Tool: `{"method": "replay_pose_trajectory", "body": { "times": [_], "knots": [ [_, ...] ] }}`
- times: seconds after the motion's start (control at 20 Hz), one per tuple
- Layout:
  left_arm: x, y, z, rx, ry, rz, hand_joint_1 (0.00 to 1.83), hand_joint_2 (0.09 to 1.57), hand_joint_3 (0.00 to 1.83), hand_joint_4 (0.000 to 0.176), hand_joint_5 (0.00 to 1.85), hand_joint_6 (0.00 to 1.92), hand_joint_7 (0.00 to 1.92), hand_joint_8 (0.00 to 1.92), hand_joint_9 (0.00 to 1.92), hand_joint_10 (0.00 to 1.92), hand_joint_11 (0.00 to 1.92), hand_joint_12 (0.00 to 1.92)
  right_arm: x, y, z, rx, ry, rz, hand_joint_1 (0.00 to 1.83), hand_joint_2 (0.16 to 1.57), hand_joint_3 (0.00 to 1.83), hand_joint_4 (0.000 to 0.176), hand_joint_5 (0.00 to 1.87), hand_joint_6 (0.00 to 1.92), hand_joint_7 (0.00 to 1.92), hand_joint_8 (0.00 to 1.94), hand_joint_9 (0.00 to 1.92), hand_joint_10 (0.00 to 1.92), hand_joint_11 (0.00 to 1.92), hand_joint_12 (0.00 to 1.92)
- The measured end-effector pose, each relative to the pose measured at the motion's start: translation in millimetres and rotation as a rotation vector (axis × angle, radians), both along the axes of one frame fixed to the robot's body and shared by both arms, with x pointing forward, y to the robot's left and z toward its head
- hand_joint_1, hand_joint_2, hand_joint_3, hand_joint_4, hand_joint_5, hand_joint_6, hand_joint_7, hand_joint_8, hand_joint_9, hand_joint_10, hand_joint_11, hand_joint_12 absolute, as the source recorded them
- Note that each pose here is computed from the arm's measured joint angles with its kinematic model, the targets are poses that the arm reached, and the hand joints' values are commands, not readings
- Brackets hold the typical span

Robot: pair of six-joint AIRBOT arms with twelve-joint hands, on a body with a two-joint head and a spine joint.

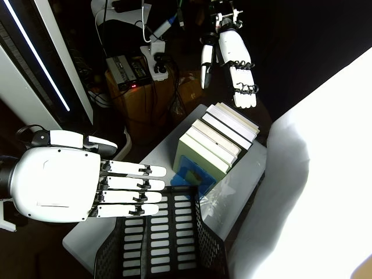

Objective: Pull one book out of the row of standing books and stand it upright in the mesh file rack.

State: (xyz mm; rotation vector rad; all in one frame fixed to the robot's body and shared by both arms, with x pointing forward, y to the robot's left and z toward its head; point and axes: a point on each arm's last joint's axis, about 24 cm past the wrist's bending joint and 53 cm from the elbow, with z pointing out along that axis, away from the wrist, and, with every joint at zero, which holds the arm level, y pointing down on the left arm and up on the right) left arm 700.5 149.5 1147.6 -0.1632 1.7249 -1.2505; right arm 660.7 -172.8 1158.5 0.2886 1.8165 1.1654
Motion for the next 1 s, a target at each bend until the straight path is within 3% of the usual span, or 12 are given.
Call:
{"method": "replay_pose_trajectory", "body": {
  "times": [0.15, 0.3, 0.35, 0.45, 0.7, 0.75, 0.8, 0.9, 0.95, 1.0],
  "knots": [
    [0.0, -5.8, -8.1, 0.018, 0.015, -0.007, 0.08, 1.29, 0.00, 0.016, 0.22, 0.04, 0.00, 0.00, 0.00, 0.00, 0.00, 0.00, 0.6, 2.9, -3.5, 0.003, 0.005, 0.004, 0.61, 1.32, 0.01, 0.000, 0.00, 0.00, 0.00, 0.00, 0.00, 0.00, 0.00, 0.00],
    [1.5, -12.8, -17.7, 0.090, 0.018, -0.025, 0.00, 1.22, 0.00, 0.038, 0.30, 0.02, 0.00, 0.00, 0.00, 0.00, 0.00, 0.00, 0.8, 0.8, -5.5, 0.005, 0.004, 0.001, 0.60, 1.33, 0.01, 0.000, 0.00, 0.00, 0.00, 0.00, 0.00, 0.00, 0.00, 0.00],
    [3.4, -15.2, -19.7, 0.107, 0.016, -0.029, 0.00, 1.21, 0.00, 0.034, 0.34, 0.03, 0.00, 0.00, 0.00, 0.00, 0.00, 0.00, 1.0, 0.5, -6.2, 0.008, 0.007, -0.001, 0.60, 1.33, 0.01, 0.000, 0.00, 0.00, 0.00, 0.00, 0.00, 0.00, 0.00, 0.00],
    [3.8, -21.6, -27.0, 0.146, 0.017, -0.043, 0.04, 1.21, 0.00, 0.044, 0.44, 0.03, 0.00, 0.00, 0.00, 0.00, 0.00, 0.00, 1.8, 0.4, -8.5, 0.014, 0.012, -0.005, 0.60, 1.33, 0.01, 0.000, 0.00, 0.00, 0.00, 0.00, 0.00, 0.00, 0.00, 0.00],
    [5.0, -35.2, -40.3, 0.227, 0.012, -0.073, 0.08, 1.21, 0.00, 0.044, 0.51, 0.02, 0.00, 0.00, 0.00, 0.00, 0.00, 0.00, 1.6, -2.1, -9.2, 0.027, 0.014, -0.013, 0.58, 1.33, 0.01, 0.000, 0.00, 0.00, 0.00, 0.00, 0.00, 0.00, 0.00, 0.00],
    [6.3, -34.7, -41.9, 0.235, 0.016, -0.069, 0.05, 1.20, 0.00, 0.082, 0.49, 0.01, 0.00, 0.00, 0.00, 0.00, 0.00, 0.00, 1.5, -1.7, -10.5, 0.026, 0.018, -0.013, 0.59, 1.33, 0.01, 0.000, 0.00, 0.00, 0.00, 0.00, 0.00, 0.00, 0.00, 0.00],
    [6.6, -34.7, -45.2, 0.255, 0.015, -0.072, 0.05, 1.20, 0.00, 0.082, 0.49, 0.01, 0.00, 0.00, 0.00, 0.00, 0.00, 0.00, 1.2, -0.2, -10.4, 0.029, 0.017, -0.010, 0.59, 1.33, 0.01, 0.000, 0.00, 0.00, 0.00, 0.00, 0.00, 0.00, 0.00, 0.00],
    [5.4, -39.0, -53.6, 0.297, 0.016, -0.085, 0.05, 1.21, 0.00, 0.025, 0.53, 0.02, 0.00, 0.00, 0.00, 0.00, 0.00, 0.00, 0.8, 0.0, -11.9, 0.028, 0.020, -0.010, 0.61, 1.34, 0.00, 0.000, 0.00, 0.00, 0.00, 0.00, 0.00, 0.00, 0.00, 0.00],
    [4.0, -40.7, -56.4, 0.317, 0.012, -0.095, 0.08, 1.19, 0.00, 0.018, 0.57, 0.02, 0.00, 0.00, 0.00, 0.00, 0.00, 0.00, 0.8, 0.7, -11.7, 0.031, 0.019, -0.009, 0.59, 1.33, 0.00, 0.000, 0.00, 0.00, 0.00, 0.00, 0.00, 0.00, 0.00, 0.00],
    [3.8, -43.4, -57.7, 0.333, 0.008, -0.101, 0.05, 1.19, 0.00, 0.040, 0.55, 0.01, 0.00, 0.00, 0.00, 0.00, 0.00, 0.00, 0.8, 1.1, -12.7, 0.032, 0.022, -0.009, 0.59, 1.33, 0.00, 0.000, 0.00, 0.00, 0.00, 0.00, 0.00, 0.00, 0.00, 0.00]
  ]
}}
